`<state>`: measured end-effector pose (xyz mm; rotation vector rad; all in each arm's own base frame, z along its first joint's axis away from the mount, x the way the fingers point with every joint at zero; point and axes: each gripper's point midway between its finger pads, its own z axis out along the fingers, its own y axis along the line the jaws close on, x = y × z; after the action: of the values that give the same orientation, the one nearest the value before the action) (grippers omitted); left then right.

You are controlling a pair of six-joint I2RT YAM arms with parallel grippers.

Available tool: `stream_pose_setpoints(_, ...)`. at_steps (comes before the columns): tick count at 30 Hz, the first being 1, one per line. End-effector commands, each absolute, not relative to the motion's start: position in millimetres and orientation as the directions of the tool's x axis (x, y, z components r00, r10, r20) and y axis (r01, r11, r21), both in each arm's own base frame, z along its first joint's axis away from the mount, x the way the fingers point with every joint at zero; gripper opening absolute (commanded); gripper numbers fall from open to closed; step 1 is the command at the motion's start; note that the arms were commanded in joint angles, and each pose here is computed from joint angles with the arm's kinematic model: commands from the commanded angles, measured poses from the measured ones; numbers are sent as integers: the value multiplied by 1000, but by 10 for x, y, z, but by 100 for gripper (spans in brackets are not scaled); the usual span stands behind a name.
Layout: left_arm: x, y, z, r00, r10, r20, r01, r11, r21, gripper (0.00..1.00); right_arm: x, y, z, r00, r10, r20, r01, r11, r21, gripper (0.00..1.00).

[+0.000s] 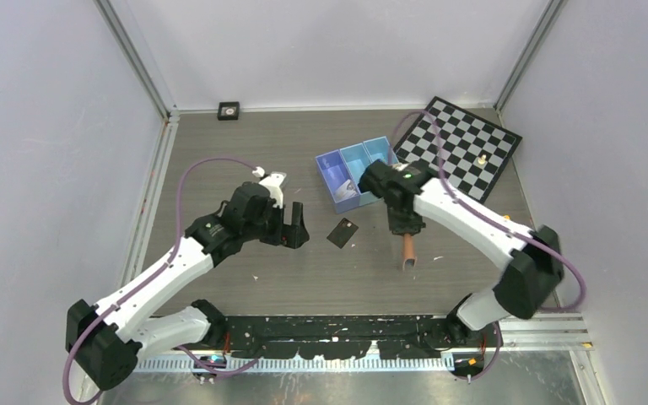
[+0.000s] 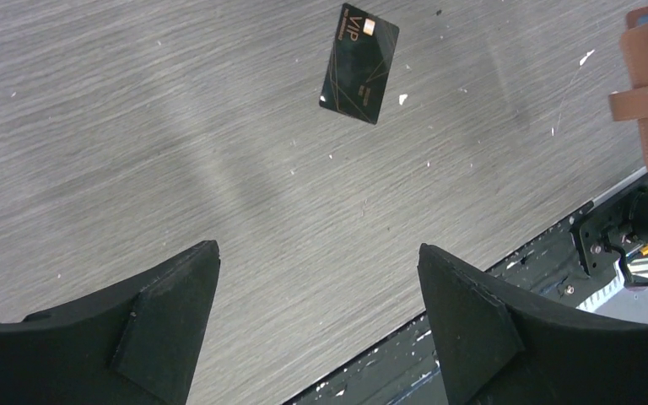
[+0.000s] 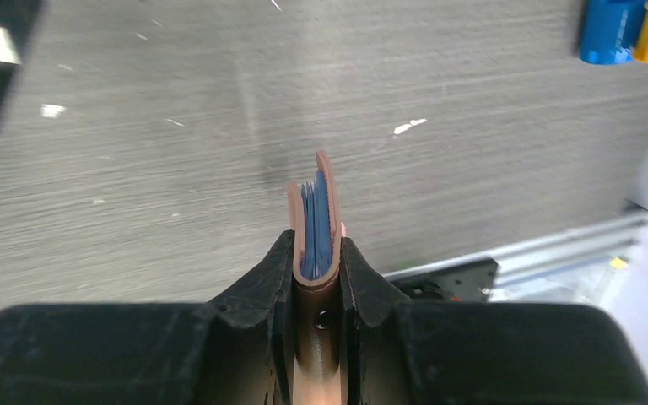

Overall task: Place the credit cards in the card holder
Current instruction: Close the card holder at the center of the board.

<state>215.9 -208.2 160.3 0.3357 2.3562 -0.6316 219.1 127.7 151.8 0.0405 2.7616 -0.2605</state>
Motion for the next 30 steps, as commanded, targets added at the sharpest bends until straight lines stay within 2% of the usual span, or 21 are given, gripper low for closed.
stream_pose_setpoints(1, 2033, -1944, 1550, -753, 85, -653, 388, 859, -335, 90, 2088, 1109, 1362, -941, -58, -332, 101, 892, -441, 0)
stream_pose_setpoints(4, 1978, -1907, 1503, -760, 81, -645, 379, 861, -339, 91, 2102, 1509, 1127, -940, -76, -333, 72, 908, -413, 7)
stream_pose_setpoints(7, 1921, -1875, 1432, -773, 70, -631, 363, 864, -348, 91, 2145, 1947, 925, -938, -100, -331, 34, 926, -375, 34)
stream_pose_setpoints(8, 1907, -1859, 1411, -776, 66, -627, 355, 867, -349, 91, 2154, 2079, 877, -938, -114, -327, 14, 932, -363, 40)
stream_pose_setpoints(11, 1874, -1800, 1373, -783, 41, -621, 324, 878, -352, 90, 2191, 2373, 857, -931, -138, -337, -27, 949, -313, 47)
stream_pose_setpoints(14, 1850, -1732, 1364, -783, 10, -622, 291, 890, -351, 90, 2198, 2502, 980, -923, -131, -362, -49, 973, -227, 58)
stream_pose_setpoints(22, 1871, -1998, 1326, -801, -82, -594, 275, 830, -486, 84, 2131, 2214, 1297, -908, -55, -416, -30, 997, -66, 60)
stream_pose_setpoints(27, 1891, -2446, 1193, -827, -69, -557, 300, 785, -542, 80, 2021, 1778, 1181, -933, 46, -358, 45, 999, 10, 59)
stream_pose_setpoints(30, 1894, -2741, 1124, -837, -35, -546, 328, 766, -553, 80, 1893, 1674, 1112, -943, 102, -317, 80, 993, 83, 54)
